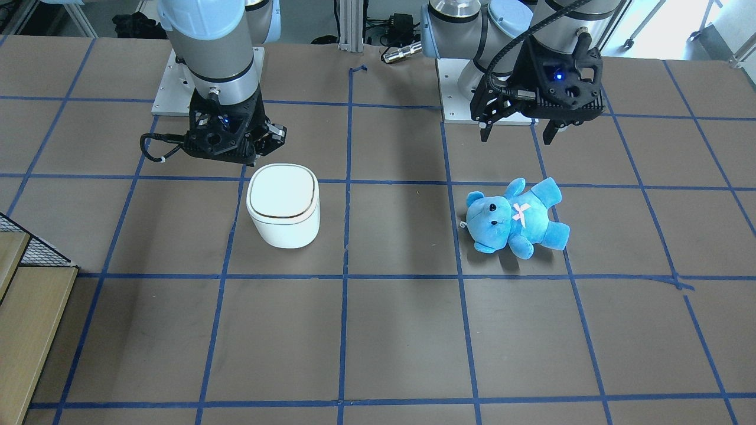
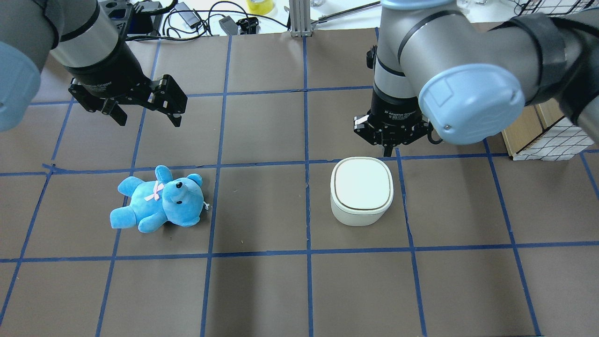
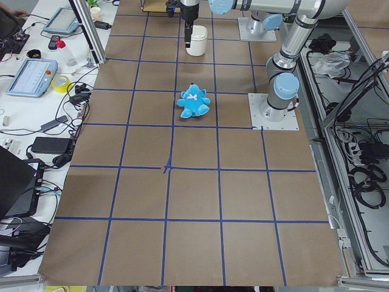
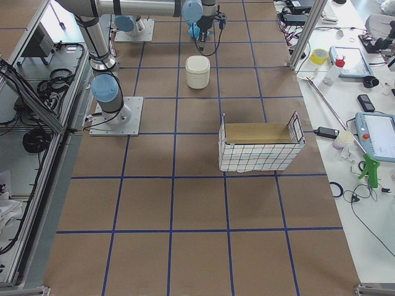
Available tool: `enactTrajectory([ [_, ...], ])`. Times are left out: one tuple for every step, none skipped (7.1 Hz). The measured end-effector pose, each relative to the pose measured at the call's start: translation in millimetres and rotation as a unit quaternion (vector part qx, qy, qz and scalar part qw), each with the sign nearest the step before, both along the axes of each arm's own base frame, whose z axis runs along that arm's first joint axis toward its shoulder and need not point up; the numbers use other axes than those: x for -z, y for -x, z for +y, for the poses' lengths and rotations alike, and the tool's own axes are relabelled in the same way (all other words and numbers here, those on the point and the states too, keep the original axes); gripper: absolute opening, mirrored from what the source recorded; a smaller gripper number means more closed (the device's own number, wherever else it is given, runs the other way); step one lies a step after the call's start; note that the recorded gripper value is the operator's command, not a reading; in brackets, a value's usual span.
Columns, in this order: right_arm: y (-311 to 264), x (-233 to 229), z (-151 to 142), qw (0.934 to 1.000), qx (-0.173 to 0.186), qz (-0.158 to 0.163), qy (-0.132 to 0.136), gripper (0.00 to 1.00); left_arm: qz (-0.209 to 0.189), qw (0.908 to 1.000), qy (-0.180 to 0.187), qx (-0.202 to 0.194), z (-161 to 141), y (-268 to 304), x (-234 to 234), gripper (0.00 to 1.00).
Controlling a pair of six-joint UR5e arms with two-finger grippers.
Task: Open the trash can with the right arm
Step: 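Move the right gripper down toward the white trash can's lid, then press the right gripper on the lid's edge farthest from the robot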
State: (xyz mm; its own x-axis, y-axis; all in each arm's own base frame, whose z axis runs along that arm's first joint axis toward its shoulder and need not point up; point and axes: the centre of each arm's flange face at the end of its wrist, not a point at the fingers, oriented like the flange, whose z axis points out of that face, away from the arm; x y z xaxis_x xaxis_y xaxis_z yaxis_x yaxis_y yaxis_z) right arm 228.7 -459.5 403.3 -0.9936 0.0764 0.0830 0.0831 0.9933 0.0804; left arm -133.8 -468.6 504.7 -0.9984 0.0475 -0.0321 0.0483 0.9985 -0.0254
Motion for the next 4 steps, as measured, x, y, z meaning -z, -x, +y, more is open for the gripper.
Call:
enactTrajectory([
  [0.5,22.6,4.3,1.0,-0.004,0.003,0.003,0.0,0.0,1.0,0.0,0.0,0.0,0.0,0.0,1.0],
  [1.5,42.9,8.2,0.9999,-0.006,0.002,0.012,0.0,0.0,1.0,0.0,0.0,0.0,0.0,0.0,1.0],
  [2.2,59.1,11.8,0.9998,-0.009,0.001,0.02,0.0,0.0,1.0,0.0,0.0,0.0,0.0,0.0,1.0],
  [2.6,71.0,13.8,0.9997,-0.014,0.0,0.022,0.0,0.0,1.0,0.0,0.0,0.0,0.0,0.0,1.0],
])
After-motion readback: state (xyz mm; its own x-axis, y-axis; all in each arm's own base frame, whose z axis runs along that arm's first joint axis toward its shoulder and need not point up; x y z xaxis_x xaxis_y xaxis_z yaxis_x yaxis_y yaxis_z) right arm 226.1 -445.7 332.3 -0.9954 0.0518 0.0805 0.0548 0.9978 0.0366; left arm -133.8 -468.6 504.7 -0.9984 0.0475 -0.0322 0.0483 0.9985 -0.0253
